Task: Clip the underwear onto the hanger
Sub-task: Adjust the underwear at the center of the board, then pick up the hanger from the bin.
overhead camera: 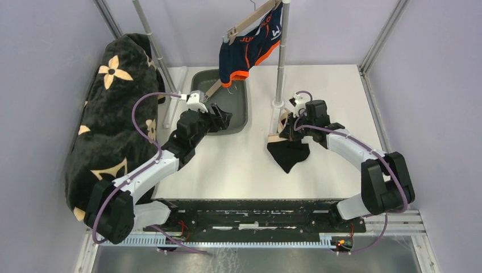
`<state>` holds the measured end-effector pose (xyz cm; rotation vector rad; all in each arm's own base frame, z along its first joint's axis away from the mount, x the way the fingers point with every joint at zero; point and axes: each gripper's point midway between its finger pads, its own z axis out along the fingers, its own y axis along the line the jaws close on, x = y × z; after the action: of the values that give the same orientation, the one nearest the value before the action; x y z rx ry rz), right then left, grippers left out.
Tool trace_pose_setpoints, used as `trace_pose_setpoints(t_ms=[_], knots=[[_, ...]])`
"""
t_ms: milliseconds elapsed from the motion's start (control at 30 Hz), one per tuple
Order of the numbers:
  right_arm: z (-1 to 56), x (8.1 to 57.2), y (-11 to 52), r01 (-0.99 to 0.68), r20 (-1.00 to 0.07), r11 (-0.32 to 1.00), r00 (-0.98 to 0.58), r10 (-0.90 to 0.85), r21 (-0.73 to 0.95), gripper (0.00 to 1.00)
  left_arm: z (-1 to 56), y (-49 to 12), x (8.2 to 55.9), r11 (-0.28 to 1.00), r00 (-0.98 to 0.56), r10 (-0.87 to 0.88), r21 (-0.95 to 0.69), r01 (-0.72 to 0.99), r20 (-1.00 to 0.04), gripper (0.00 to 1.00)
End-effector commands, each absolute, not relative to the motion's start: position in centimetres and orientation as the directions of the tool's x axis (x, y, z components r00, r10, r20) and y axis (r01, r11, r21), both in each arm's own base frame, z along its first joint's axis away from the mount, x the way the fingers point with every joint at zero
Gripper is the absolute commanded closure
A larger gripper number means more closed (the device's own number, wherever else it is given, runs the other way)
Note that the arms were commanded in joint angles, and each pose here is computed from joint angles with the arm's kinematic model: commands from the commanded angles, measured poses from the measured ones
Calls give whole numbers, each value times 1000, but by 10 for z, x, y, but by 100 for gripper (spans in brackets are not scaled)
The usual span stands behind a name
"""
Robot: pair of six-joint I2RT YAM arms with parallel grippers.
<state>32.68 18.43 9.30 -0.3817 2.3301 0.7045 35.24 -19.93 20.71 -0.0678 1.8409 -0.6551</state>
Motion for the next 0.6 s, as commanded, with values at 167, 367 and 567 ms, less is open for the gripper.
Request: trace_pose_setpoints(t_ms=[167,367,567], knots=[[136,343,180,-474,-759,780,-650,4,410,99,217,-182,385,822,-258,-475,-529,212,-842,21],[148,344,180,-464,-778,779,-626,49,422,99,176,-169,440,880,-383,-401,-466,91,-832,22],[156,338,179,-468,-785,774,-617,59,426,100,154,-149,508,930,-400,-355,-363,-60,-845,24]])
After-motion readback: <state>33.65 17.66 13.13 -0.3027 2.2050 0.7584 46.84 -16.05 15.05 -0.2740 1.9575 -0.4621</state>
